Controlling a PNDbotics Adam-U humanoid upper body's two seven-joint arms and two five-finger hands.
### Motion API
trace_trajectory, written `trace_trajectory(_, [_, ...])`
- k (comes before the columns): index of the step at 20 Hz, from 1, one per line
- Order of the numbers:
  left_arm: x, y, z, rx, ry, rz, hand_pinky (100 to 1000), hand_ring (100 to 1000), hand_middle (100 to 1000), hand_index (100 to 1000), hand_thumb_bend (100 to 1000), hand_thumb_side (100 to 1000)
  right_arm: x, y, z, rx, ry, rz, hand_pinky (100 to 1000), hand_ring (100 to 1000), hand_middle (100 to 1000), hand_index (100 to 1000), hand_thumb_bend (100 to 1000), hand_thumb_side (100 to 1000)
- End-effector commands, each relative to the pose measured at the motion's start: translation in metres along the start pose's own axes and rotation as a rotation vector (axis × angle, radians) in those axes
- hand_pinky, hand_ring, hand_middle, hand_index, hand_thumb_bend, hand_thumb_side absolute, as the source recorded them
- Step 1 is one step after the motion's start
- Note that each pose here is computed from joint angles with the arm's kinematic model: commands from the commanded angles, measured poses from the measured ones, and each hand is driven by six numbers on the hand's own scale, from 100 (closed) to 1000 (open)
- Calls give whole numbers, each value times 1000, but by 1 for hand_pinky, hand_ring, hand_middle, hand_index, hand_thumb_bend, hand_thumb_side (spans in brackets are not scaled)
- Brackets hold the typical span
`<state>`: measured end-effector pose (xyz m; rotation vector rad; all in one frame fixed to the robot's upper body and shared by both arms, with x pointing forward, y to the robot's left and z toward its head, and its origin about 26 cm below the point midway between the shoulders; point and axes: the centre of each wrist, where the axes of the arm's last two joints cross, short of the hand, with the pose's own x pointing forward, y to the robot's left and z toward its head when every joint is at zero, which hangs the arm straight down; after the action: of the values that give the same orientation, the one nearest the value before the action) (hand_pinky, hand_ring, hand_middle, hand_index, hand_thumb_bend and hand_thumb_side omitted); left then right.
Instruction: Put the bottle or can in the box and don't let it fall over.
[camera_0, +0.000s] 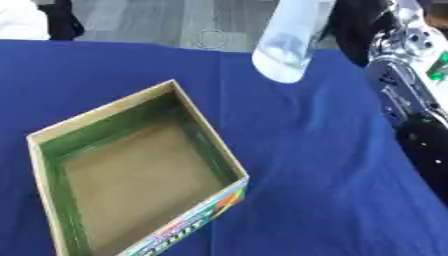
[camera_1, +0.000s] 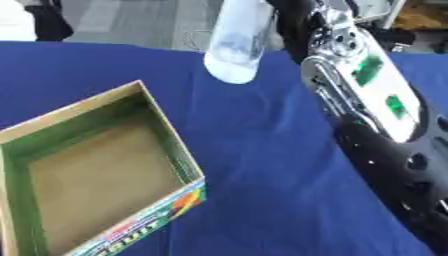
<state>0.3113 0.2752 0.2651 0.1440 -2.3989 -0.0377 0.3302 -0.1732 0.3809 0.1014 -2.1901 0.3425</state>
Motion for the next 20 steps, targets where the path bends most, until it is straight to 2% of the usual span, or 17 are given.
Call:
trace_trajectory(1, [11,10,-5,31,-39,-26,1000,1000,1000,809,100,608,21,10,5,26,-63,-2,1000,1000,1000,176,100,470])
trace_trajectory(12, [16,30,-7,234,-39,-31,1000,1000,1000,809,100,623,22,39,13,60,-54,-62,1000,1000,1000,176,100,470])
trace_trajectory(17, [18,35,-8,285,-38,-37,1000,1000,1000,808,100,629,20,48,16,22,-80,-72,1000,1000,1000,176,100,470])
trace_trajectory(20, [20,40,-10,343,-56,-35,1000,1000,1000,808,100,634,19,54,19,-7,-110,-51,1000,1000,1000,176,100,470])
